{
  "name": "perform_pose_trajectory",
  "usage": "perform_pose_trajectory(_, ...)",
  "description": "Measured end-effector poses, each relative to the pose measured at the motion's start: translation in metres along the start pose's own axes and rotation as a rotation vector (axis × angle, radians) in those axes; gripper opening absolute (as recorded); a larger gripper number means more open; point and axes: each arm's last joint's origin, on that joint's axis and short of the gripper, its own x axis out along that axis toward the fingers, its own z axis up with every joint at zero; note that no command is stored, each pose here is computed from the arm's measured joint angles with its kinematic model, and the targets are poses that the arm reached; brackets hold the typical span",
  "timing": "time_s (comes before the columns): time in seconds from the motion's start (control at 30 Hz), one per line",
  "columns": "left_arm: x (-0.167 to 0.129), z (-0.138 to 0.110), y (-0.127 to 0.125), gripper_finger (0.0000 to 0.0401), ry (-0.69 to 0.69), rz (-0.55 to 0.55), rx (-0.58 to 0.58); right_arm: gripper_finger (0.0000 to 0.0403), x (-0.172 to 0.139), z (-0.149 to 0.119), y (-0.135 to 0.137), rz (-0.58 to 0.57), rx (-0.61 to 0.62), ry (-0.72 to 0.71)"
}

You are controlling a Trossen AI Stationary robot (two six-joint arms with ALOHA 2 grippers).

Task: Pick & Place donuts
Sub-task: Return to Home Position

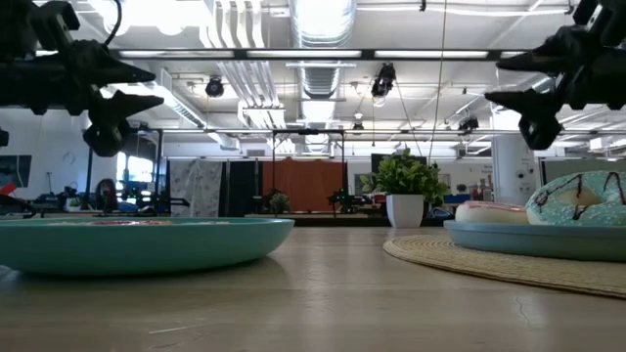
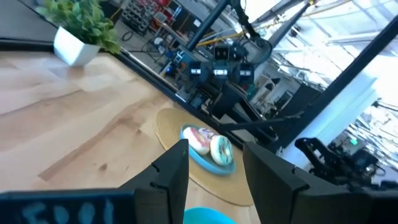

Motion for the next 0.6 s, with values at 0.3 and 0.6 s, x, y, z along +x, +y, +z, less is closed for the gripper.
perform_pose_trajectory(0.3, 0.0015, -0.0017, 0.0015, 0.0126, 0.019, 0.020, 0.013, 0.0192, 0.0017, -0.0073, -0.0050, -0.051, -0.037, 0.081)
perform_pose_trajectory(0.6, 0.0015, -0.0020, 0.0018, 0.0126, 0.020, 0.024, 0.013, 0.0192, 0.0021, -0.0077, -0.0053, -0.056, -0.037, 0.086)
